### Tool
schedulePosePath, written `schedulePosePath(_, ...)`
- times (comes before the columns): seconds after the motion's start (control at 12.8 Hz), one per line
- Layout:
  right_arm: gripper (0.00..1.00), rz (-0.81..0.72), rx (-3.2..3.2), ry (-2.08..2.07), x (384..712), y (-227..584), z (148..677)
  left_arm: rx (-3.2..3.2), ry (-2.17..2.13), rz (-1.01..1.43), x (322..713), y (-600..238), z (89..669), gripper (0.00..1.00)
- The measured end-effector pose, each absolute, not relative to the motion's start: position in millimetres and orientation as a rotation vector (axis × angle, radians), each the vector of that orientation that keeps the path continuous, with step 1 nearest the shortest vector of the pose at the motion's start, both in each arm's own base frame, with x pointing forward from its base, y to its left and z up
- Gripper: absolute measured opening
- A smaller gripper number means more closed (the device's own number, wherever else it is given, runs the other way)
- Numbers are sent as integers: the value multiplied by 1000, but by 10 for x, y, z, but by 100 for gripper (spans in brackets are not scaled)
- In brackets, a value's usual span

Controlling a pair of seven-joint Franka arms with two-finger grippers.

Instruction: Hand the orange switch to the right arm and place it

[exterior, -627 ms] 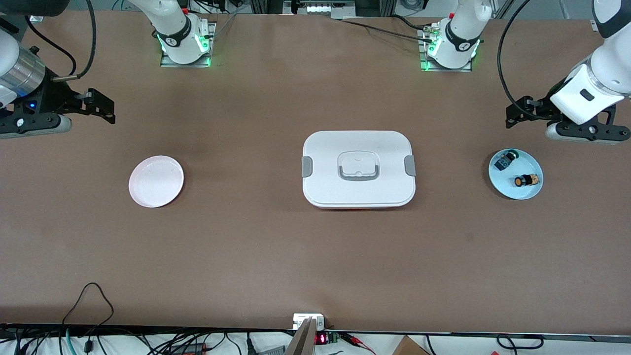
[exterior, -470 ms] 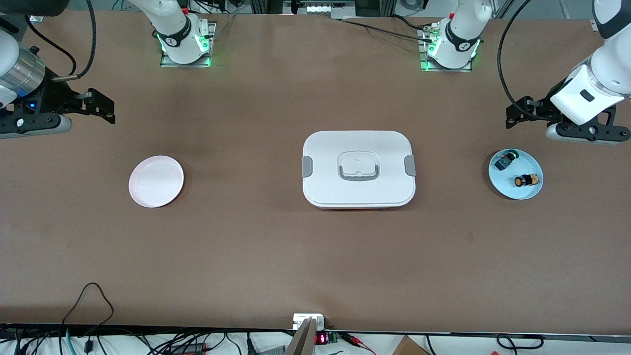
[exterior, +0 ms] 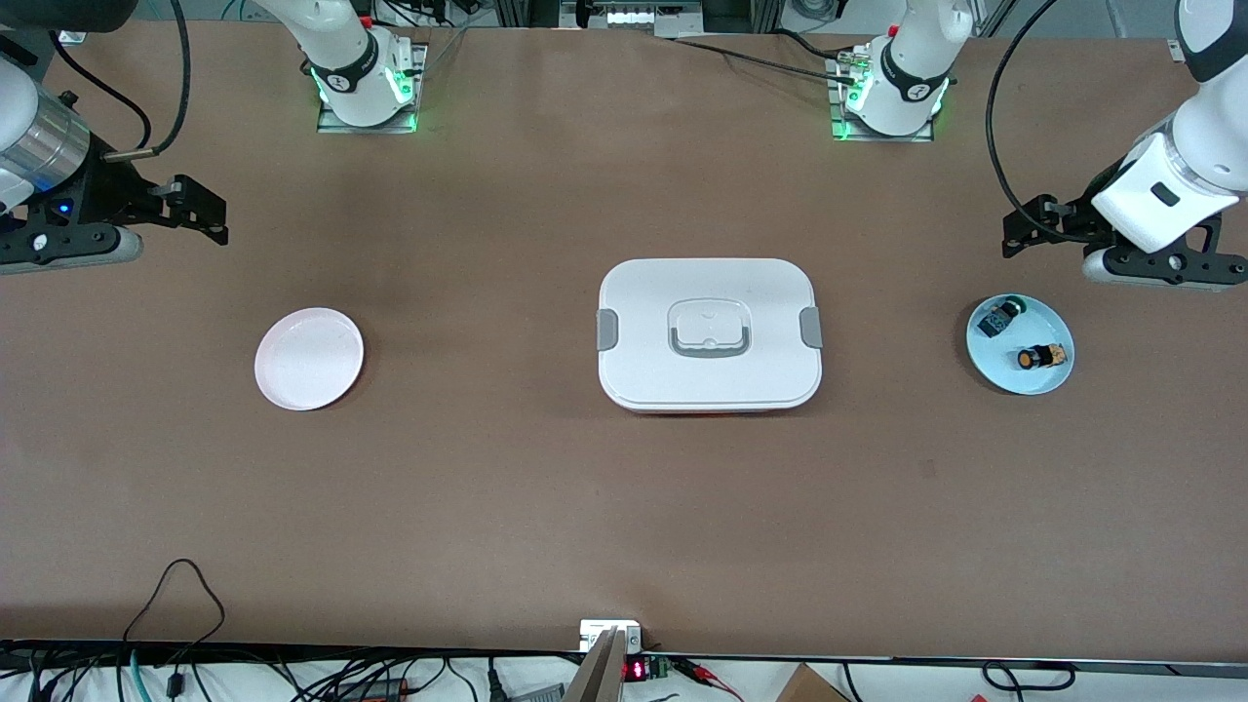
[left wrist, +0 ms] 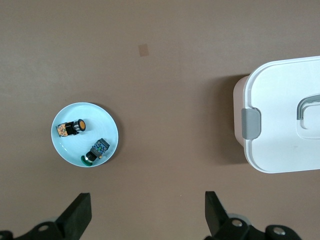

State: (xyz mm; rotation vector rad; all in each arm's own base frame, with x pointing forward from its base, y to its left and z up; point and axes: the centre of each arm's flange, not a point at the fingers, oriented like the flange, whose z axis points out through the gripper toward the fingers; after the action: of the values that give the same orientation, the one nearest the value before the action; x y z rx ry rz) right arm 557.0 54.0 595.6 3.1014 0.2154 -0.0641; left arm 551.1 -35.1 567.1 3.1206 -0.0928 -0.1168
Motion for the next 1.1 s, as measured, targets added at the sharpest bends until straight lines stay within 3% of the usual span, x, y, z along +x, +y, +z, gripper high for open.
schedulePosePath(1.1,100,-64,3101,216,5570,543,5956,3110,-34,-260,5591,-152,5371,100)
